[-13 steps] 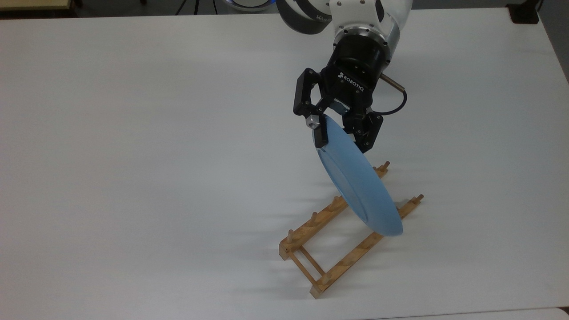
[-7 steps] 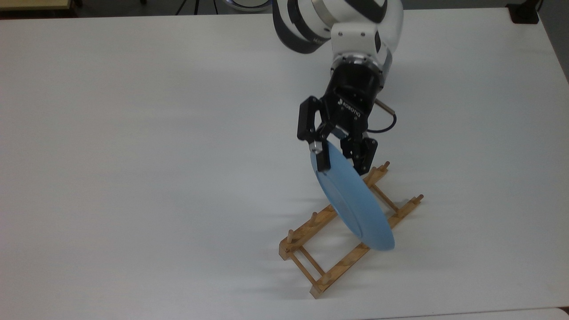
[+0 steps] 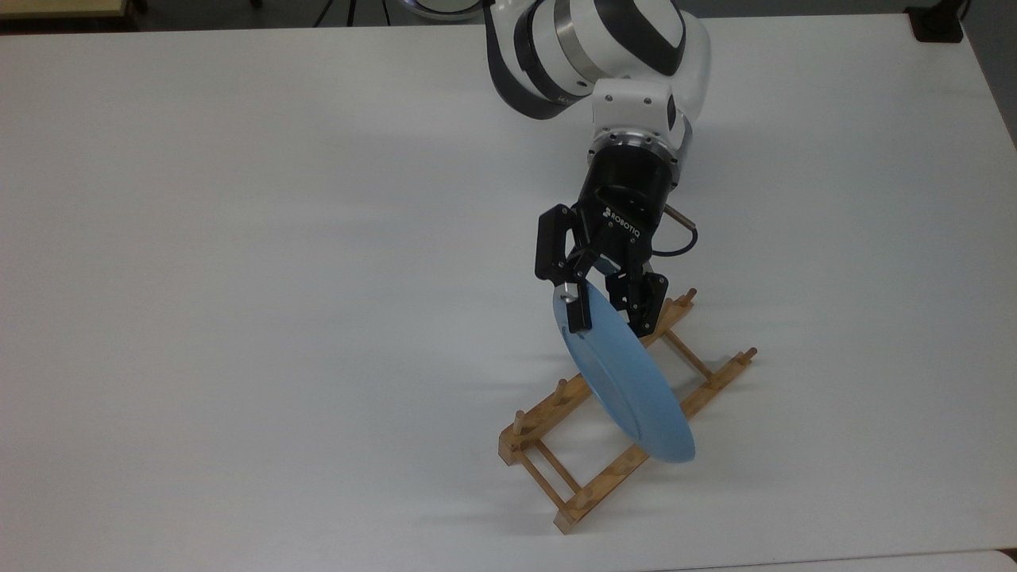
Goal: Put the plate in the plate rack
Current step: 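Lower the upright plate between the rack's wooden pegs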
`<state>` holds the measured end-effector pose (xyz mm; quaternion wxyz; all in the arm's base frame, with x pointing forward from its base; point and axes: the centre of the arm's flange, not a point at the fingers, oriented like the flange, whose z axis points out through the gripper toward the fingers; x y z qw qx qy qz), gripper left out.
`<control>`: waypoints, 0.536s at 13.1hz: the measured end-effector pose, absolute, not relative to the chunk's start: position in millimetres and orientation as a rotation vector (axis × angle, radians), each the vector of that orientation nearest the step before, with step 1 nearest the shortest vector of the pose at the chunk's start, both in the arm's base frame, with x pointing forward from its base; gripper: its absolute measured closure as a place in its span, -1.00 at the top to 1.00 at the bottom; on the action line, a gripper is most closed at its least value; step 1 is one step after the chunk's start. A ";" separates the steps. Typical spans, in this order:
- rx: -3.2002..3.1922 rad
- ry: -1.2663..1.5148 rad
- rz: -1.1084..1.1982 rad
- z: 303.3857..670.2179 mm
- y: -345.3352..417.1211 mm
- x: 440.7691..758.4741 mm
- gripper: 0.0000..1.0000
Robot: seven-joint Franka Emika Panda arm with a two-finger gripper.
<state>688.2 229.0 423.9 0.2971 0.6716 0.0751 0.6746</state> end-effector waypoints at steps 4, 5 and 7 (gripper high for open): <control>1.773 0.241 1.787 411.2 229.9 690.6 -1.00; 1.770 0.248 1.784 407.7 229.9 691.2 -1.00; 1.768 0.253 1.777 401.9 229.5 692.3 -1.00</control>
